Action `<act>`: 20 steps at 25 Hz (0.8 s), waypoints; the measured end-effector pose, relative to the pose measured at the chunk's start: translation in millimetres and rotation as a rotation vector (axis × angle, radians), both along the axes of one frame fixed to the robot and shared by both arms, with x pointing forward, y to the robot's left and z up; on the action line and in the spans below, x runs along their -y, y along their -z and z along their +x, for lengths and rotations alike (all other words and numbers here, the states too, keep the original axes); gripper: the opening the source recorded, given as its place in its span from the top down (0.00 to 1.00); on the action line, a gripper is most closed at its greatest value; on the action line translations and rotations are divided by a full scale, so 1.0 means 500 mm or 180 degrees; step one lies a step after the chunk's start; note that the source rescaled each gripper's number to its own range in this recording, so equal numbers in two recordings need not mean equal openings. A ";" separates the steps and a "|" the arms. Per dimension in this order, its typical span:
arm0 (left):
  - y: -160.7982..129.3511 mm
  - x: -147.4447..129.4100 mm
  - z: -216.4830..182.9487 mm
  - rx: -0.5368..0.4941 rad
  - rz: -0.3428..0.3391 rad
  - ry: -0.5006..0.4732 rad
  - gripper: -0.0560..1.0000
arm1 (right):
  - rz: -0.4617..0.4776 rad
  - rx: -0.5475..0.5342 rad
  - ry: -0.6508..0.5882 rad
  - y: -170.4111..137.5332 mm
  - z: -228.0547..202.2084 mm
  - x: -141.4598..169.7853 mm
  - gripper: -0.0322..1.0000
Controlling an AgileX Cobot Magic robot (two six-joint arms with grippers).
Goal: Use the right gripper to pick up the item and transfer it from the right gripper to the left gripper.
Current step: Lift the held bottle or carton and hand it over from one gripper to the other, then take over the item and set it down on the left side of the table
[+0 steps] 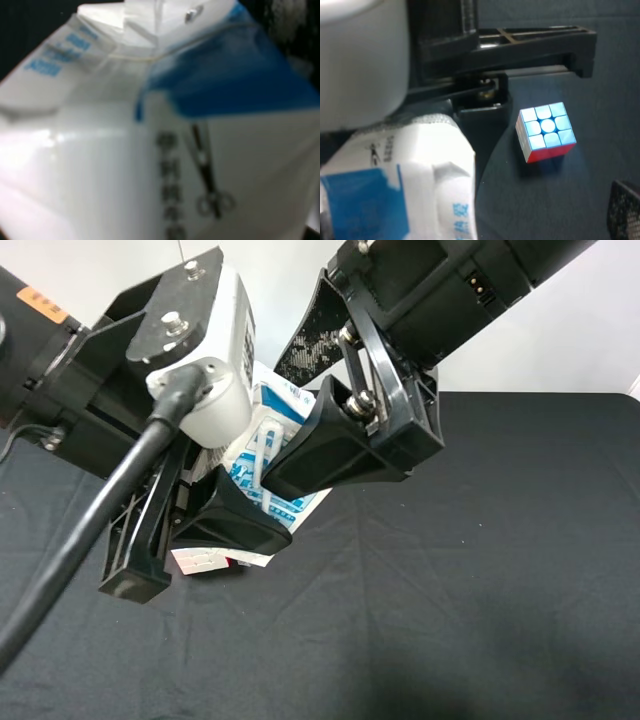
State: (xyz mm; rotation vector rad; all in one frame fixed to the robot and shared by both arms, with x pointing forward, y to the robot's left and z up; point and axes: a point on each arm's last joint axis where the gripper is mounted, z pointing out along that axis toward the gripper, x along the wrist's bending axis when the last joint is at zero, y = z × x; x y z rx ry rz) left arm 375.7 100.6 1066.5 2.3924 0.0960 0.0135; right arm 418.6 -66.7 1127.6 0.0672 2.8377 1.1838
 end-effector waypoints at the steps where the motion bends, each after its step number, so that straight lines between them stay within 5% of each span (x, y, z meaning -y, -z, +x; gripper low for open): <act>1: 0.000 0.000 0.000 -0.0005 -0.0009 -0.0005 0.93 | -0.0004 0.0023 0.0001 -0.002 0.000 0.002 0.01; 20: -0.003 0.004 -0.001 -0.0092 -0.0093 -0.0072 0.93 | -0.0152 0.0613 0.0063 -0.070 -0.030 0.061 0.00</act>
